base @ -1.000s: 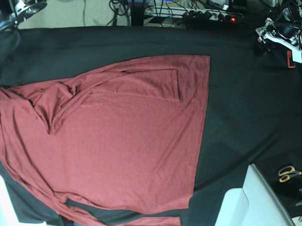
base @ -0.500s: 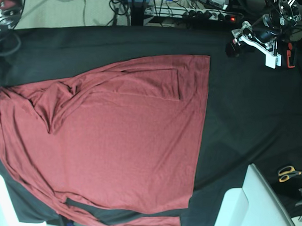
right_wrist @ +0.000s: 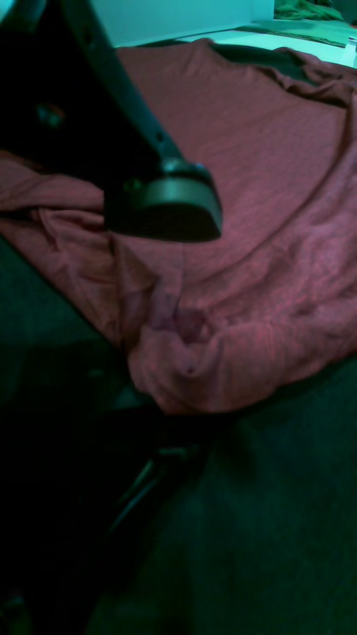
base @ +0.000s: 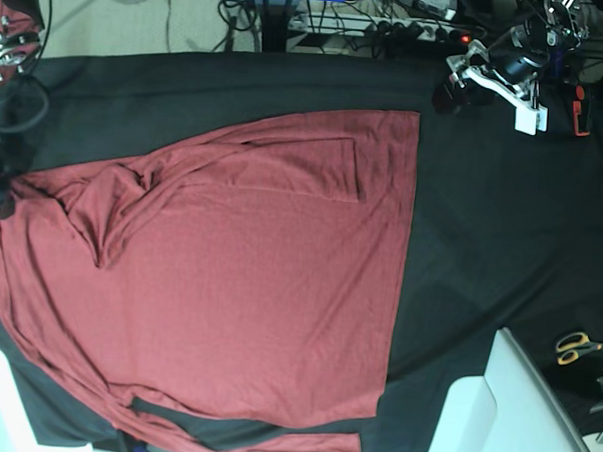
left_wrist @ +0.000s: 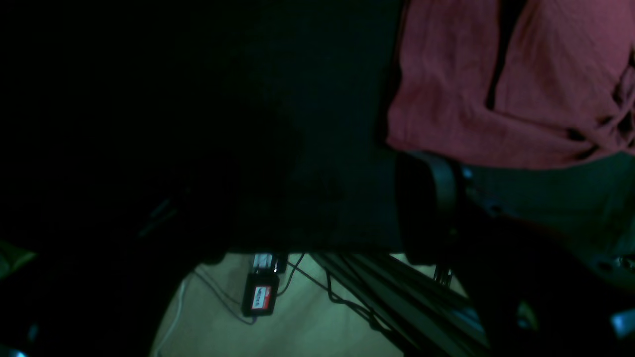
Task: Fold the T-shirt properly
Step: 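Grasp the shirt's side edge nearest the left gripper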
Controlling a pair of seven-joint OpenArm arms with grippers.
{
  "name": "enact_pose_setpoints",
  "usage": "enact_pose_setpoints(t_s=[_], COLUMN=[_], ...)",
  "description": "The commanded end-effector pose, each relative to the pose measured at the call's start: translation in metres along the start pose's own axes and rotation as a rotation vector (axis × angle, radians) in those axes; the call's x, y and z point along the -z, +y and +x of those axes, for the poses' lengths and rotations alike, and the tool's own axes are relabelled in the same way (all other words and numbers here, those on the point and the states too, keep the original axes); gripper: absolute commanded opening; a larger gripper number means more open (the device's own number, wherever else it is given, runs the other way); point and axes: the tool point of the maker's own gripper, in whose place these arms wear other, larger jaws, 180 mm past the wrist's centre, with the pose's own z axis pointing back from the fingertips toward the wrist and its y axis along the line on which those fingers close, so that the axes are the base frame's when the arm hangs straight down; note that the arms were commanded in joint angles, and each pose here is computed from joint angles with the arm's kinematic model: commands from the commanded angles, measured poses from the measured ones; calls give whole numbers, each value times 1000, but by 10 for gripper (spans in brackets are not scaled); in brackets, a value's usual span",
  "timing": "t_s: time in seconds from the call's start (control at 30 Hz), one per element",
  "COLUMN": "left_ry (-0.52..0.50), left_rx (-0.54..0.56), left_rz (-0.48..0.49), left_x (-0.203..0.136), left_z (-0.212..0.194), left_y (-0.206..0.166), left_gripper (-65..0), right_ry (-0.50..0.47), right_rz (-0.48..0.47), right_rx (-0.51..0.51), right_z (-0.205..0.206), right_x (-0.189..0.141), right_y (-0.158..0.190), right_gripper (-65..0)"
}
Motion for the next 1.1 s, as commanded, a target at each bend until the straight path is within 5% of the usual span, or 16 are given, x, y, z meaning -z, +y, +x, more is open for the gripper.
enact_pose_setpoints(t_s=[0.0,0.17,0.4,0.57,1.07], left_ry=[-24,-30,10,32,90], left_rx=[24,34,-37,-90,-51], left_rz=[-17,-59,-76,-86,-222], left_x=[-4,-2,10,21,50], left_z=[6,2,-21,-31,-42], left_y=[-3,-13,-16,-14,-70], left_gripper=[-166,-165,-150,0,-51], right_ry=[-29,-19,-13,-11,-12], right_rz=[12,10,7,5,5], right_rx=[-18,-19,-21,-24,-25], right_z=[17,14,11,11,11], right_x=[-1,0,-1,-1,-2], right_y=[5,5,4,2,2], right_gripper=[-287,-647,-645,-645,-645])
